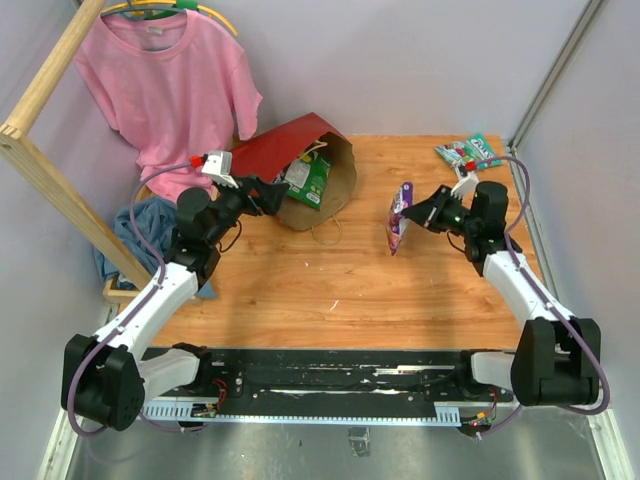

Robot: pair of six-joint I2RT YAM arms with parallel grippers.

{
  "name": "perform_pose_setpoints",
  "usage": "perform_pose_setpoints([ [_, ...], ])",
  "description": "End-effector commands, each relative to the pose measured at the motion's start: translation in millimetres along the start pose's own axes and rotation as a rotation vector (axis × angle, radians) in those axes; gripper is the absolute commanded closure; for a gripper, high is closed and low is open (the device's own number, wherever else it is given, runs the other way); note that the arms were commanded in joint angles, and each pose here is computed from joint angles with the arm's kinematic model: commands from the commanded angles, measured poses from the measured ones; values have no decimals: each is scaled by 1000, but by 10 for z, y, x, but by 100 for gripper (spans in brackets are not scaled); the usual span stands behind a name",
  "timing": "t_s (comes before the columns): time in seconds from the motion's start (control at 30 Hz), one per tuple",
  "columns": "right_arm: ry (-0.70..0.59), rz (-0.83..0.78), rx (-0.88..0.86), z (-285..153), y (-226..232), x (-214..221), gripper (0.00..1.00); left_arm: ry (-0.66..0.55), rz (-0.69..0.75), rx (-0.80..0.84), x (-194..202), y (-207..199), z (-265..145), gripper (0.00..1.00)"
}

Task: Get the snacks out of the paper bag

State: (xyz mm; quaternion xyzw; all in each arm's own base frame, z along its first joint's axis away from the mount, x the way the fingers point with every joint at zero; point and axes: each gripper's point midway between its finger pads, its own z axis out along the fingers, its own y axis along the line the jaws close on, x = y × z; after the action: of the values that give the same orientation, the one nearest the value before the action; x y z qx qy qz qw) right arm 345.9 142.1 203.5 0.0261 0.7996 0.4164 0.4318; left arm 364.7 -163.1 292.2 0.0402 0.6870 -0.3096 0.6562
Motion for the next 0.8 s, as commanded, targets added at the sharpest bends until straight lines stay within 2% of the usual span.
perform_pose_setpoints([
  [0.0, -86, 111, 73, -10, -411, -105, 99, -40, -7, 47, -107, -86, -10, 0],
  [0.13, -55, 383, 200, -7, -1118, 233, 99, -40, -1, 35, -105, -67, -22, 0],
  [0.3, -52, 559, 172, 26, -1422, 547, 99, -37, 9, 26, -111, -50, -36, 0],
  [0.53, -84, 513, 149, 54, -1308, 431, 99, -45, 8, 23, -134, -52, -41, 0],
  [0.77, -2, 260, 52, 563, -389, 194, 99, -39, -11, 43, -117, -82, -16, 0],
])
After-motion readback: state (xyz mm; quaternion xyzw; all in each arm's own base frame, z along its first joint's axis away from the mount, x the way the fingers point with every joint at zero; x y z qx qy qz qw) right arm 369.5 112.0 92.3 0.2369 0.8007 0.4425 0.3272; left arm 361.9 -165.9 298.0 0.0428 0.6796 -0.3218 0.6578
